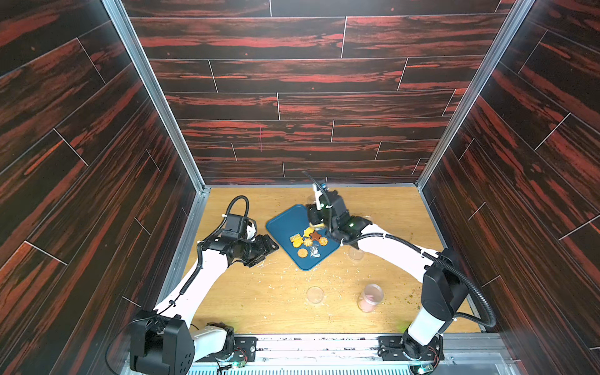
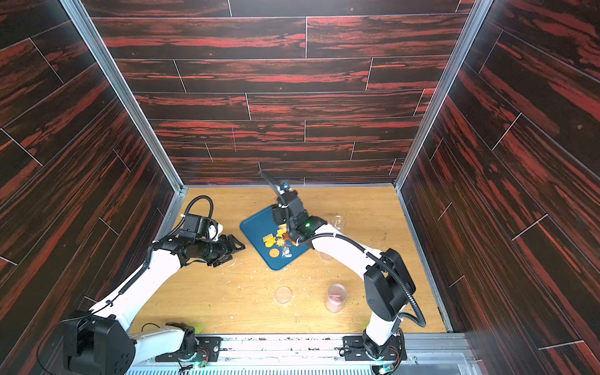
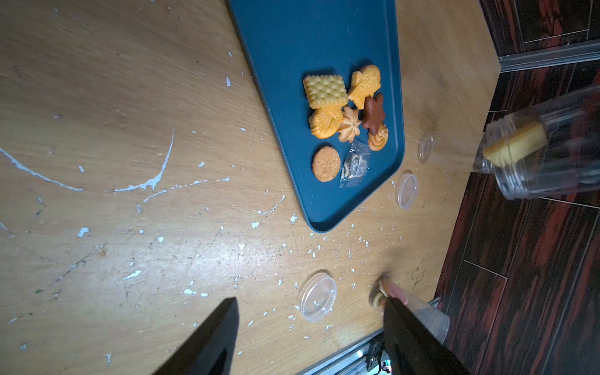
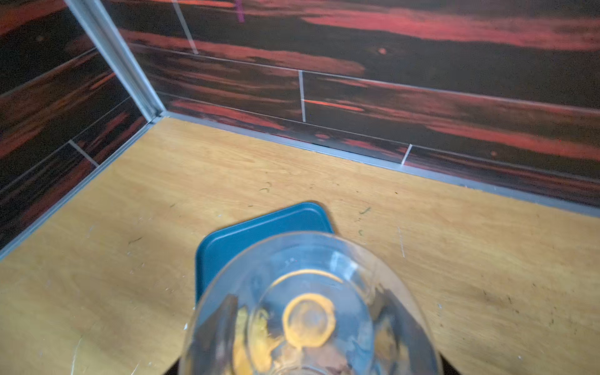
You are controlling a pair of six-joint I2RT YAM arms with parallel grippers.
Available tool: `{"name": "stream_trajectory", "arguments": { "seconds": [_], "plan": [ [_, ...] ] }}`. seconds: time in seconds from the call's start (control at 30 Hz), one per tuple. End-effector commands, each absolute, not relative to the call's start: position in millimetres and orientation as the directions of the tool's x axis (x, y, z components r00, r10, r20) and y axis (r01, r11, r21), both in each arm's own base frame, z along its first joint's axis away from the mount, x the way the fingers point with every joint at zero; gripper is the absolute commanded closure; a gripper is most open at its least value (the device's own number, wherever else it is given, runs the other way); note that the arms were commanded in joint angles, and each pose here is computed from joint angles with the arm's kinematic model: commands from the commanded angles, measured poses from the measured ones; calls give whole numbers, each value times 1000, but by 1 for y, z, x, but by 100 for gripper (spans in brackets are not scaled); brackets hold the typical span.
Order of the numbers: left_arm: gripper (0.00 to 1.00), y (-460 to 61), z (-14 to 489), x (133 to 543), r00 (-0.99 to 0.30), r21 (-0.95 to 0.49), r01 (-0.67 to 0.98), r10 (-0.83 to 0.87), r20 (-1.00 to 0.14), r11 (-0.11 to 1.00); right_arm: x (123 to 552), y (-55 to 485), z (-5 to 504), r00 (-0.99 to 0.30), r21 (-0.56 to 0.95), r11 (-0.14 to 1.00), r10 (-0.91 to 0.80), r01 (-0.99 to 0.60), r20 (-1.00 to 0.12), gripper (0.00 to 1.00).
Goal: Pour the cookies out of the jar
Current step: Pick up the jar from the tray.
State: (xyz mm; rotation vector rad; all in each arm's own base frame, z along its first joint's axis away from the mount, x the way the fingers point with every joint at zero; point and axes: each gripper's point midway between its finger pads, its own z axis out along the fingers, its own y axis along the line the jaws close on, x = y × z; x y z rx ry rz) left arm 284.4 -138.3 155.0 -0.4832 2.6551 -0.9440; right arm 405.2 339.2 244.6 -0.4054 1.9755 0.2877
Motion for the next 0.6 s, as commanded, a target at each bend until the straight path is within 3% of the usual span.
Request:
{"name": "stream_trajectory", "arguments": {
  "seconds": [0.0,0.1,0.27,0.4,0.57],
  "plan": [
    [26,-136,158,281,-899,-652,-216,-409,-158,727,394,337,322,-266,45,914,-69,-402,-961,36],
    [26,-137,158,281,-897,-659,-219,-414,-154,719,387,334,338,-253,76,912,-31,-404,-967,35],
    [26,-137,159,278,-904,-656,-212,-400,-150,725,402,338,255,-515,264,879,25,-396,-857,33],
    [26,-137,159,276,-905,-658,-215,-401,-144,721,415,332,241,-751,594,740,189,-315,-633,33],
    [26,-138,161,274,-906,-662,-208,-397,-148,720,418,324,247,-936,863,499,259,-82,-238,35]
  ]
}}
